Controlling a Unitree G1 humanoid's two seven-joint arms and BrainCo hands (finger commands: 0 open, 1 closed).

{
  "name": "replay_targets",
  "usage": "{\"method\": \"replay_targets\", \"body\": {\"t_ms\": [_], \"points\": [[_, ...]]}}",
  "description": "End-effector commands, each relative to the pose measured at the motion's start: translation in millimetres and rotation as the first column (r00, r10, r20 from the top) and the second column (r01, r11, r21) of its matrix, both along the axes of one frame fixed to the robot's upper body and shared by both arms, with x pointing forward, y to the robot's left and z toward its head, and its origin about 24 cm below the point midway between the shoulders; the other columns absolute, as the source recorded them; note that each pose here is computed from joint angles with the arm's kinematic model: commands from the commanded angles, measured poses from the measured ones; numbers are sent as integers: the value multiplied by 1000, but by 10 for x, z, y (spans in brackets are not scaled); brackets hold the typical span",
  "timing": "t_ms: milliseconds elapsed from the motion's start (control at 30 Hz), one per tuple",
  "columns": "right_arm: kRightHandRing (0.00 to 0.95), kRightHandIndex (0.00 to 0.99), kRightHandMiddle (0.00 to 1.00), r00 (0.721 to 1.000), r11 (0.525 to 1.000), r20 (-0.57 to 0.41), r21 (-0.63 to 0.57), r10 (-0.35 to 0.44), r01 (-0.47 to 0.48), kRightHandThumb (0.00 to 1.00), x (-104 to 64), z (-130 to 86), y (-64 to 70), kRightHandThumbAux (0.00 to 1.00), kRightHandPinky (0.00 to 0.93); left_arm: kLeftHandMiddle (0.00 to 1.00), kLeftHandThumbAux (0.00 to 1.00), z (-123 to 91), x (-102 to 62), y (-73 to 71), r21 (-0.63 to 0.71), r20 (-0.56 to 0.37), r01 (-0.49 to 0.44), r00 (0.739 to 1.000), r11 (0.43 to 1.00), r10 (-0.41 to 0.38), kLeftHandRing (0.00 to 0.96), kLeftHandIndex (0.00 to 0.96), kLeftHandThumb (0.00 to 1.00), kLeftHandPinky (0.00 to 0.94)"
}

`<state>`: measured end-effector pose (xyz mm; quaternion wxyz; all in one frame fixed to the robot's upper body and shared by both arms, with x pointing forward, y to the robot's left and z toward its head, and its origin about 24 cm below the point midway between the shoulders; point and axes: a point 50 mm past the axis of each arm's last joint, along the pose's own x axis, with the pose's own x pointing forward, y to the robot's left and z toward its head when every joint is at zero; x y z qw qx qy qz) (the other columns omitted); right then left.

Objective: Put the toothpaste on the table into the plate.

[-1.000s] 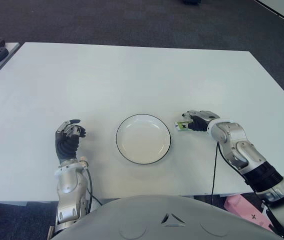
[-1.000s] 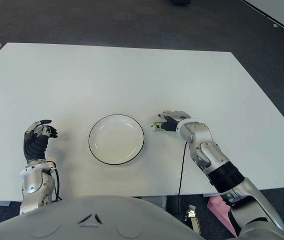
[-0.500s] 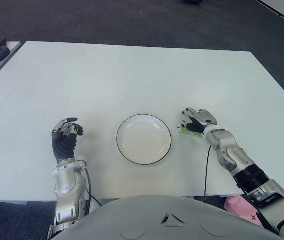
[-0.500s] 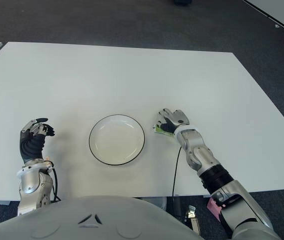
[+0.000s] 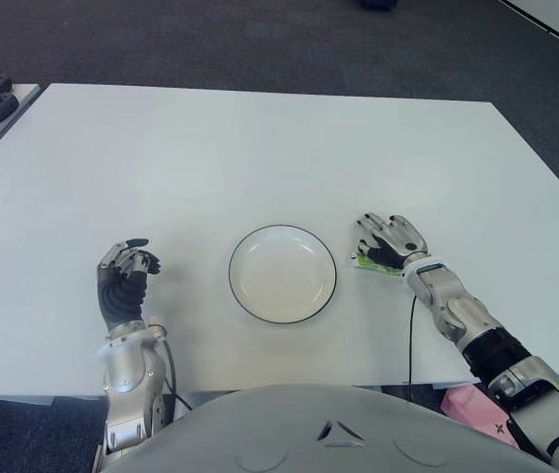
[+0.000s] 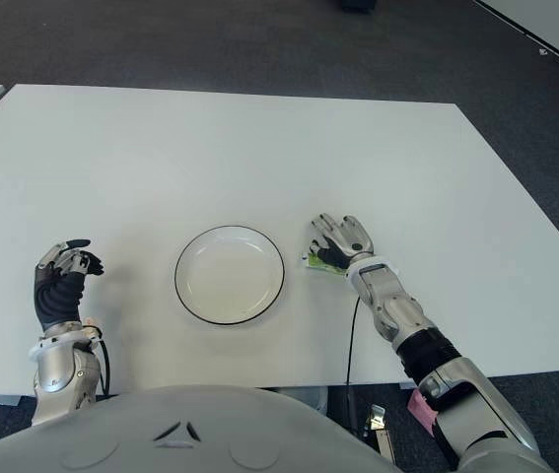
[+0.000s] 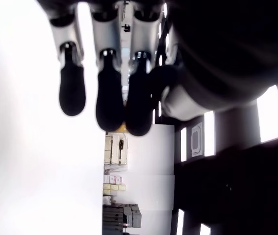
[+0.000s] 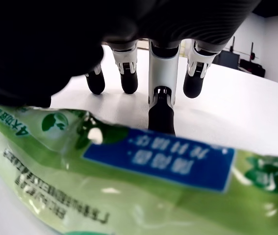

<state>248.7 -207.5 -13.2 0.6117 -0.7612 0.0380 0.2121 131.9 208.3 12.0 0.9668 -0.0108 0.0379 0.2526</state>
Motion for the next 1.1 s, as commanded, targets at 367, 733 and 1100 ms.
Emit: {"method": "replay_targets", "body": {"t_ms": [367, 733, 1100], "points": [[0, 0, 0, 952, 933, -254, -269, 172, -240, 665, -560, -732, -381, 88, 0, 652, 722, -34, -27, -6, -10, -11, 22, 1000, 1000, -22, 633, 435, 700, 575], [0, 0, 0, 967, 961, -164, -166, 193, -220, 643, -254, -366, -296, 97, 0, 651, 722, -66, -23, 4, -28, -19, 21, 1000, 999, -21, 627, 434, 701, 570], [0, 0, 0, 995, 995, 7, 9, 98, -98, 587, 231, 35, -316, 277, 0, 655, 721, -67, 3, -17, -30, -20, 13, 1000, 999, -14, 626, 435, 704, 584]]}}
